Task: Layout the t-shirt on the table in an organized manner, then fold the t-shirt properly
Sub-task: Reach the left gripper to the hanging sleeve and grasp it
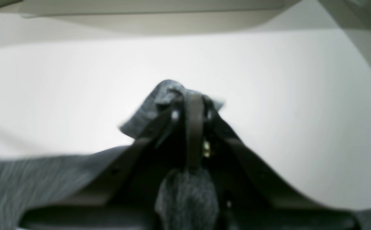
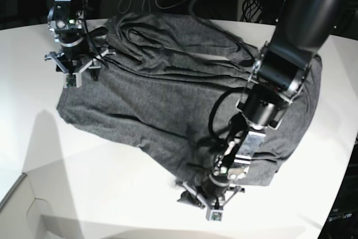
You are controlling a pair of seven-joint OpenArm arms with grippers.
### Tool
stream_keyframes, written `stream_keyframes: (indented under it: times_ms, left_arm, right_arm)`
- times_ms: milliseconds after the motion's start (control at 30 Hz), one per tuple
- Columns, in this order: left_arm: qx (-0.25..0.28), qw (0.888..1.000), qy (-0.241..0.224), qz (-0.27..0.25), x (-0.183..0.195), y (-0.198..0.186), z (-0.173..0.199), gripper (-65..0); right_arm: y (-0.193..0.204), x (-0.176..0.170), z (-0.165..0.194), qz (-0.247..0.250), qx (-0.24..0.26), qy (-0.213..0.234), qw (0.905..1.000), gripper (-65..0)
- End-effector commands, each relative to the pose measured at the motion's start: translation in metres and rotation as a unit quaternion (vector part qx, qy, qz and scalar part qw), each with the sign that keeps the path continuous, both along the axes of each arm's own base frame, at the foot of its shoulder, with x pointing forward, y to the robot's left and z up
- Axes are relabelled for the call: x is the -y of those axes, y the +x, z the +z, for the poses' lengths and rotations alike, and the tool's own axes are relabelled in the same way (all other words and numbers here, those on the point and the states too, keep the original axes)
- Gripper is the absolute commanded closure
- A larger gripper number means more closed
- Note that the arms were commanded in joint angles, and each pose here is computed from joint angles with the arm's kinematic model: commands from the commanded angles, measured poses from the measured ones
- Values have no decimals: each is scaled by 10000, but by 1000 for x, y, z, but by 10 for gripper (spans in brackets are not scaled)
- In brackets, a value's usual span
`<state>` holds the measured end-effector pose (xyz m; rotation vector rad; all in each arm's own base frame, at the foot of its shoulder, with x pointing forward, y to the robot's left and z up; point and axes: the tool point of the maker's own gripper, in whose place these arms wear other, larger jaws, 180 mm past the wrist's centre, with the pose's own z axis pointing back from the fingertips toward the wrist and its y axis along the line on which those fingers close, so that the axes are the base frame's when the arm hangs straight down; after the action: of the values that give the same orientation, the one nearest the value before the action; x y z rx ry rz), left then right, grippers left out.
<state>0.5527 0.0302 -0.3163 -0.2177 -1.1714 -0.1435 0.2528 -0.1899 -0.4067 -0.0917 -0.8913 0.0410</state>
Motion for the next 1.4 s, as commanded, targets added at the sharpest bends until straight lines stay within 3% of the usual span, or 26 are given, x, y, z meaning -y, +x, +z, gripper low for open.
stream_keyframes:
  times_ms: [0,100,333,600,767,967,1033,1200,1367]
  left_arm:
    - [345,9994,-59,10,1,14,29,-1]
    - [324,9995,-54,16,1,13,27,-1]
    - [301,9995,-54,17,1,12,24,-1]
    - [293,9996,-54,17,1,11,23,-1]
    - [293,9996,-54,17,1,11,23,-4]
    - [301,9995,-78,-13,5,11,25,-10]
    - [301,9995,-88,-23,6,11,25,-47]
    - [323,9994,-99,-27,7,11,26,-224]
    - [354,9993,-101,-26,7,13,29,-230]
  right_arm:
    - [7,1,11,22,235,-25,9997,-287]
    - [8,0,12,34,242,-13,9997,-287]
    - [17,-60,28,741,488,264,9957,-287]
    - [57,-146,52,1058,917,1134,9836,-284]
    - [82,-195,32,1339,642,1477,9778,-281]
    - [91,-217,-9,1577,291,1507,9755,-223]
    - [85,-220,-22,1583,220,1541,9751,-240]
    - [64,-222,-52,1551,-95,1594,9749,-273]
    - [36,-220,-69,1534,-363,1597,9745,-273]
